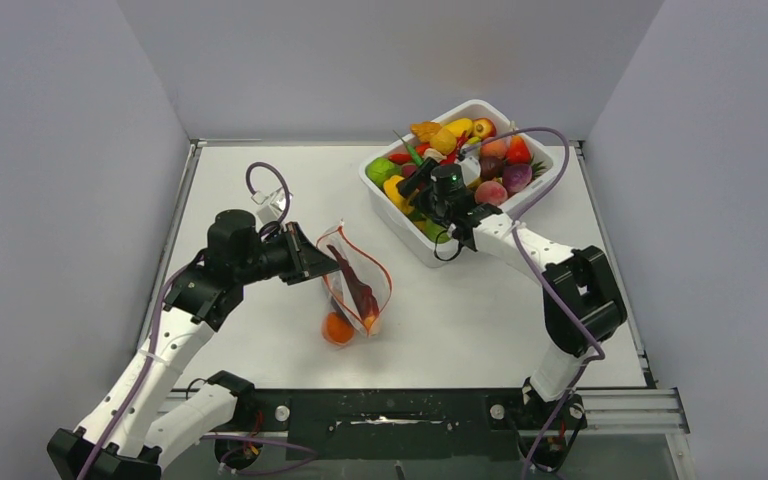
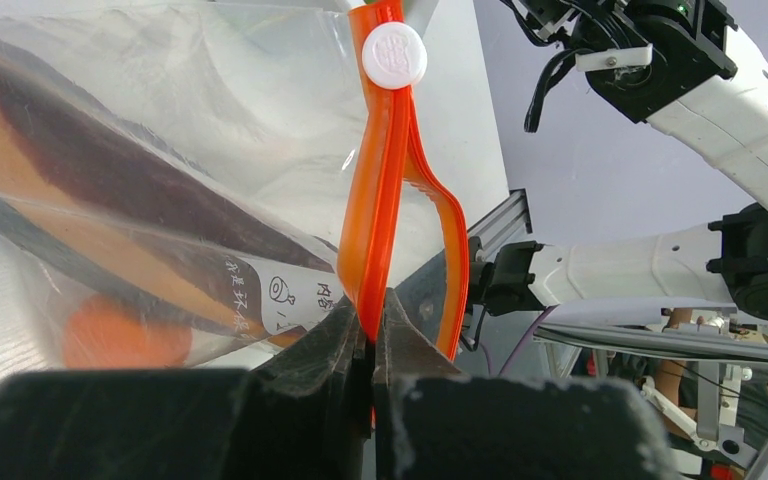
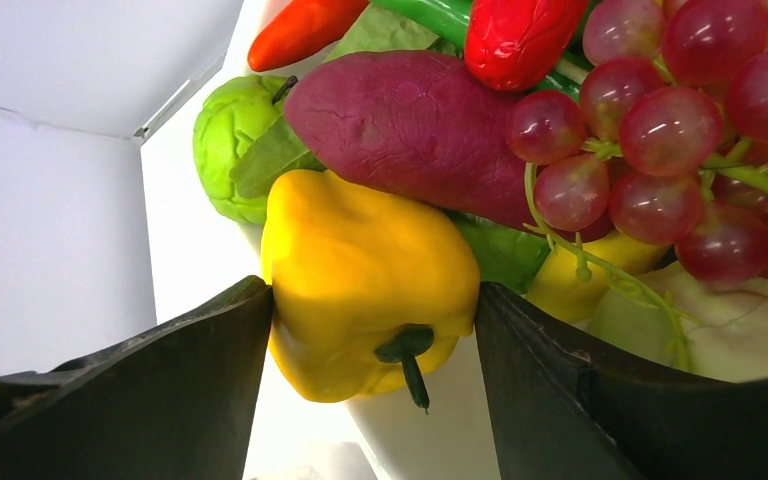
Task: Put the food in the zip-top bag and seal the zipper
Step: Pick up the fake vegetable from the bin, then place the fake vegetable in the zipper food storage bag.
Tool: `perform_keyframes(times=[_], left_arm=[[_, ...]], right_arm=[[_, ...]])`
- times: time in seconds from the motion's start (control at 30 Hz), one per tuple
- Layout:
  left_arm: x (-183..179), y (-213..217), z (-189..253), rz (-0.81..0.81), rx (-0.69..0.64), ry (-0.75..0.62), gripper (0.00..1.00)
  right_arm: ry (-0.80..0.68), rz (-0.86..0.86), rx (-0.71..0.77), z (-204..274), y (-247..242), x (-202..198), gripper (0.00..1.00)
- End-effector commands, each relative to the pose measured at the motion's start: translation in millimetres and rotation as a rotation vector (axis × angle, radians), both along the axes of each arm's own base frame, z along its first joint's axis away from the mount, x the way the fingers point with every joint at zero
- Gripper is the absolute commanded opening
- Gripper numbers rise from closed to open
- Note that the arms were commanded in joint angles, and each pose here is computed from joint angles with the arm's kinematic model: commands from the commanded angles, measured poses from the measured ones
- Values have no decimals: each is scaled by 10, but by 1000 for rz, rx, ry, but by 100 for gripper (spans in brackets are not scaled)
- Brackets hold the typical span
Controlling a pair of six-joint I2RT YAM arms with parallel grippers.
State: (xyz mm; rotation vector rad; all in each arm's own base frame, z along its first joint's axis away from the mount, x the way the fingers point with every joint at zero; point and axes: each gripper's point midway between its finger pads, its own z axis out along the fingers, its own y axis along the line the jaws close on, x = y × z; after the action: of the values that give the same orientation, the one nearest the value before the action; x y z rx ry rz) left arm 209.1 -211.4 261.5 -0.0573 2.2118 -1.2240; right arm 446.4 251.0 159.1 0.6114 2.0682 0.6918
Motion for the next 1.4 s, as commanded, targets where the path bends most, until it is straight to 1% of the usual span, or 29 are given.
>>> perform_keyframes(times=[0.0,0.23,0.43,0.57,0.73,0.83,1.03,1.13,1.23,1.37], left_arm=[[55,-26,295,-9,-39,-91,0],[94,-3,263,21,-36,-89,0],[142,2,264,36,-30,-95,0],[188,-9,288,36,-23,-101,0],[238,-27,298,33,-17,-101,0],[269,-41,298,35,-20,-100,0],[355,-36,284,62,-10,-98,0],[373,-35,273,68,-6,-95,0],[381,-25,255,74,0,-91,0],[374,-13,206,76,12,-80,0]], right_arm=[[-140,34,36,464,63,-9,48],[-226,29,-19,786,-114,-143,45],[-279,43,-115,1008,-336,-349,45],[-312,78,-173,1165,-450,-534,45],[-339,161,-206,1324,-491,-823,45],[-364,245,-212,1439,-415,-1032,45],[-389,466,-217,1589,13,-1565,45],[-383,561,-187,1595,235,-1799,45],[-371,622,-188,1555,401,-1966,46],[-349,675,-202,1476,568,-2085,47]])
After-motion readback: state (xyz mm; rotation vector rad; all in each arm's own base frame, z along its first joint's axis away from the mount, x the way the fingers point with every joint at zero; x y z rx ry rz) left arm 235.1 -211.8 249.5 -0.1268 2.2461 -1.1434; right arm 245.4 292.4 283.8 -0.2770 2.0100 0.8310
